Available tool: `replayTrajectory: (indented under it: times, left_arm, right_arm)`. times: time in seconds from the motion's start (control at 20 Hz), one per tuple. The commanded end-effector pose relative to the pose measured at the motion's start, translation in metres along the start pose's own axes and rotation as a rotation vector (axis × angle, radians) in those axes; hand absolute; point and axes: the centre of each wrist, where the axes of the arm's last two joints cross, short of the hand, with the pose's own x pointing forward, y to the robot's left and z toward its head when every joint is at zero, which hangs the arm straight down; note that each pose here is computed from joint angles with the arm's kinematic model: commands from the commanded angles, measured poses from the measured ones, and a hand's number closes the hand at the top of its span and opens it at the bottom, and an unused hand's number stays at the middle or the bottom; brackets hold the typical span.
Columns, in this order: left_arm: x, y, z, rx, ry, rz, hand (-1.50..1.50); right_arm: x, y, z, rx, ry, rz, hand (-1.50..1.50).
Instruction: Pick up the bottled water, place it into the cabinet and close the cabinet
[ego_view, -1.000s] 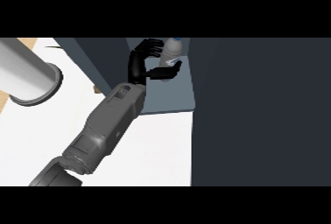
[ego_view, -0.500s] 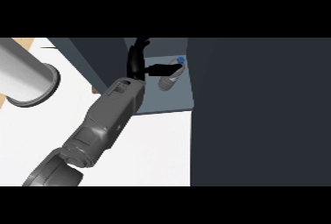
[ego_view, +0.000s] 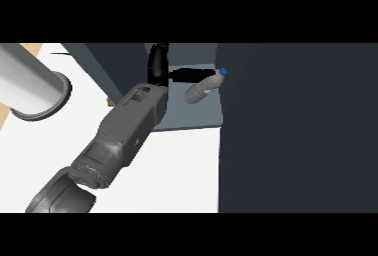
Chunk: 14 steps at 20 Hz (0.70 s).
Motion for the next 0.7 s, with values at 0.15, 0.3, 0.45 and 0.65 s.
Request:
replayTrajectory:
  times: [0.15,0.3,0.45,0.65]
  left_arm:
    - [0.004,-0.004,0.000,-0.014,-0.060,0.069,-1.50]
    - [0.007,-0.006,0.002,-0.028,-0.058,0.124,-1.50]
    - [0.004,-0.008,0.009,-0.012,-0.062,0.133,-1.50]
    - [-0.009,-0.010,0.032,-0.037,-0.064,0.198,-1.50]
  right_arm:
    - [0.012,0.015,-0.010,0.017,-0.039,0.027,-1.50]
    - [0.031,0.031,-0.008,0.013,-0.009,0.035,-1.50]
    - [0.016,0.025,-0.012,0.018,-0.010,0.039,-1.50]
    - [0.032,0.019,-0.007,0.016,0.000,0.051,-1.50]
